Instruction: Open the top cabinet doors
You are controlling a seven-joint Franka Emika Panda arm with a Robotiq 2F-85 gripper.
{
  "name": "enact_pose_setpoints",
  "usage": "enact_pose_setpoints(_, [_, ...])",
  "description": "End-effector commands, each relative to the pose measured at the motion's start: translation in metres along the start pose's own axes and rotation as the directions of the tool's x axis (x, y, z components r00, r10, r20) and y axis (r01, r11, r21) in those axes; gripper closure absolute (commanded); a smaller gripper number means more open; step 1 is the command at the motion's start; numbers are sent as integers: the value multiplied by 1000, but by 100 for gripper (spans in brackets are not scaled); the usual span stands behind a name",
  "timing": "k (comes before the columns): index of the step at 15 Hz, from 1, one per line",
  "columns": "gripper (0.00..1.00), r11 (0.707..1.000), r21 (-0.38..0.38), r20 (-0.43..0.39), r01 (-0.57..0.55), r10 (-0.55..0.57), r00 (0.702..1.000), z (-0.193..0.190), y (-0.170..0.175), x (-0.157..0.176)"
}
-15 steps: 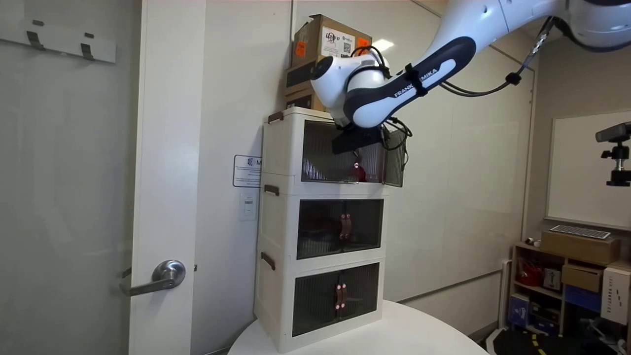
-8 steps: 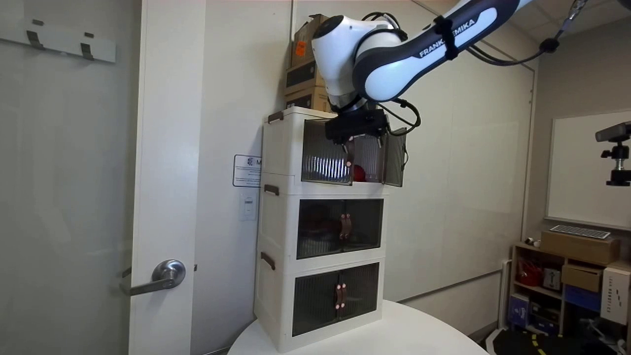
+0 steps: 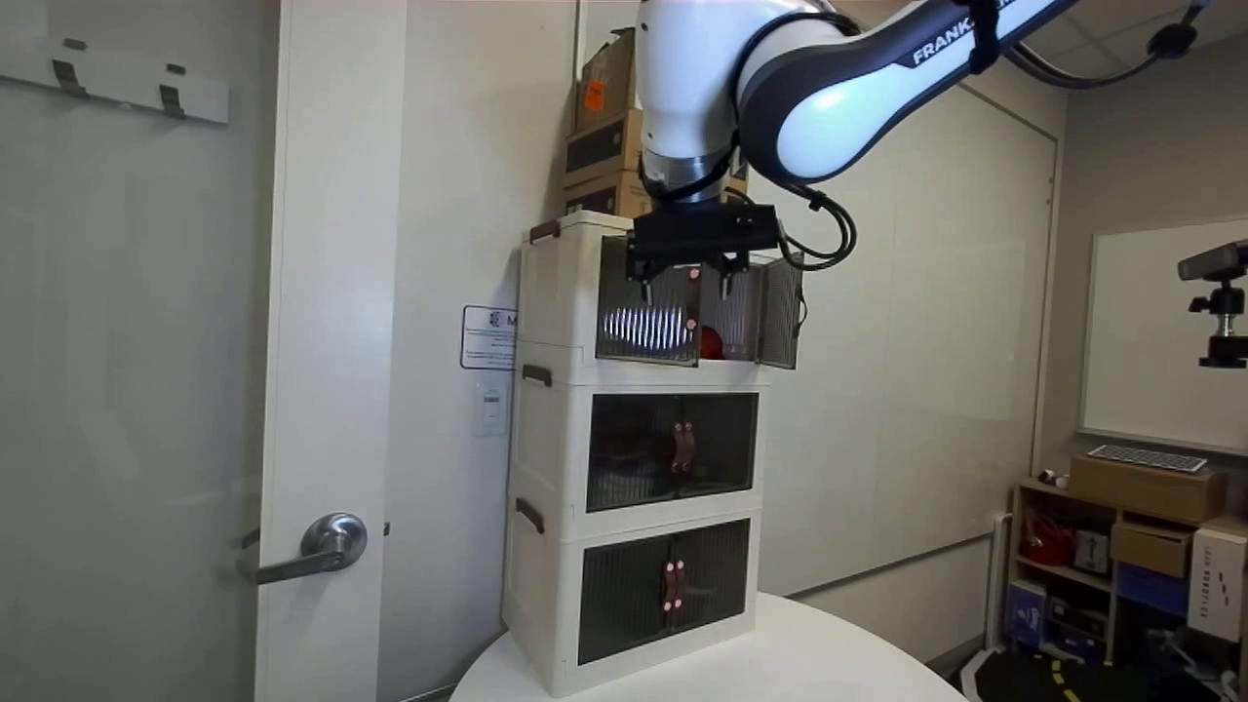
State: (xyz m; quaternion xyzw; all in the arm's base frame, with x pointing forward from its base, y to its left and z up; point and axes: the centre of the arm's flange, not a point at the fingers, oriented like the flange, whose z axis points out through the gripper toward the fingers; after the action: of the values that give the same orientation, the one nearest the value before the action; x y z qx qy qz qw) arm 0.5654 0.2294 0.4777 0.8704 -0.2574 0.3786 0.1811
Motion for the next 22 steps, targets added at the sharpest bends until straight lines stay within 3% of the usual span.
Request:
enact_pose_setpoints(1, [0, 998, 45, 20, 39, -40, 999, -21, 9, -37])
enact_pose_setpoints(5, [0, 957, 251, 73, 144, -168, 983, -49, 4, -72])
enact_pose_setpoints(8, [0, 896, 381, 82, 227, -277, 957, -73, 14, -86])
enact_pose_setpoints(10, [0, 852, 434, 99, 294, -370, 924, -85, 26, -98])
enact_pose_setpoints(14, [0, 774, 453, 159, 442, -558, 814, -96, 52, -134])
enact_pose_setpoints(18, [0, 696, 409, 249, 591, -708, 661, -105, 75, -158])
enact_pose_setpoints(19, [0, 677, 380, 271, 631, -733, 624, -73, 80, -92])
enact_pose_setpoints(20, [0, 651, 354, 289, 672, -759, 584, -71, 88, -87])
enact_pose_setpoints(22, [0, 631, 336, 320, 699, -775, 546, -56, 108, -50])
